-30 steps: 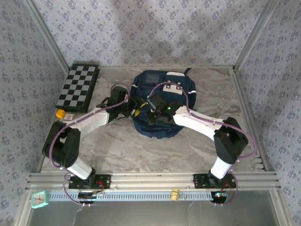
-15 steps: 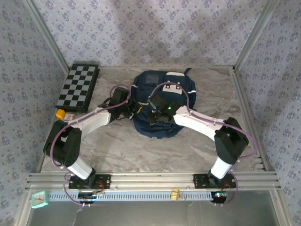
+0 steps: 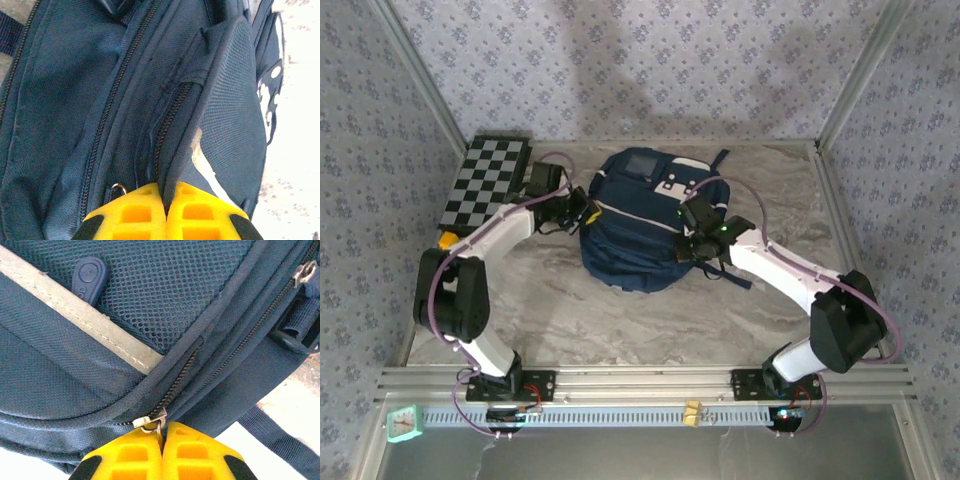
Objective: Pack the student bag
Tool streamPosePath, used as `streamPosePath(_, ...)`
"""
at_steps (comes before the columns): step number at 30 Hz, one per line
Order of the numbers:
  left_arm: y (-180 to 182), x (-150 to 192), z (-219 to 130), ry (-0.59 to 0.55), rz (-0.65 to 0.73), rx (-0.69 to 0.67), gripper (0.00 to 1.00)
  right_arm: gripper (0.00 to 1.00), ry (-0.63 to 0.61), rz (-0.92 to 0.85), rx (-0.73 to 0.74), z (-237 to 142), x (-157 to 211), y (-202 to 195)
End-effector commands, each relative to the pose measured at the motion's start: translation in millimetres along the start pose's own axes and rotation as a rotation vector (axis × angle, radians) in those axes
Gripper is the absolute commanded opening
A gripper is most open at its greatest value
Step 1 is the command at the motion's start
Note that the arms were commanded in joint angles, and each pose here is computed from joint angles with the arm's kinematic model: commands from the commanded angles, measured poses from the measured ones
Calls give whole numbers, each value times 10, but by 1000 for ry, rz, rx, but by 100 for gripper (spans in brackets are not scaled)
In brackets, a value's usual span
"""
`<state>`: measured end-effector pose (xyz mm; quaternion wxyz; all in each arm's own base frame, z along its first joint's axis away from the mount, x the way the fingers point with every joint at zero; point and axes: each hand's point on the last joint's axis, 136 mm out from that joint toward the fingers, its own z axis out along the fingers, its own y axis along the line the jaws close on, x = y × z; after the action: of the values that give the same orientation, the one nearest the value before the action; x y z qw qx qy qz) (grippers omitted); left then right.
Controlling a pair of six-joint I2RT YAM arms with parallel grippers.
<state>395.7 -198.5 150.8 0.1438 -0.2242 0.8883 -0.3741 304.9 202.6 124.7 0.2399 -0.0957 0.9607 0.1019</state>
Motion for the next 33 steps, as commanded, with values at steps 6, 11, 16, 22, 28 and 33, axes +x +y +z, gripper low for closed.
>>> streamPosePath(6,12,-691,-183,-134,351,-118,0,0,117,-207,120,22,286,-293)
streamPosePath(11,74,-726,-98,-85,480,-162,0,0,83,-186,156,141,-2,-585)
streamPosePath(16,106,-713,10,-12,549,-176,0,0,93,-204,205,178,-165,-652)
streamPosePath(22,-13,-591,-83,-4,549,-121,10,34,39,-157,151,16,-302,-524)
streamPosePath(28,-39,-407,-522,-111,509,-112,79,69,-86,-93,183,-363,-361,-684)
streamPosePath(33,386,-468,-1075,-372,465,-313,100,80,-315,75,499,-724,-443,-1470)
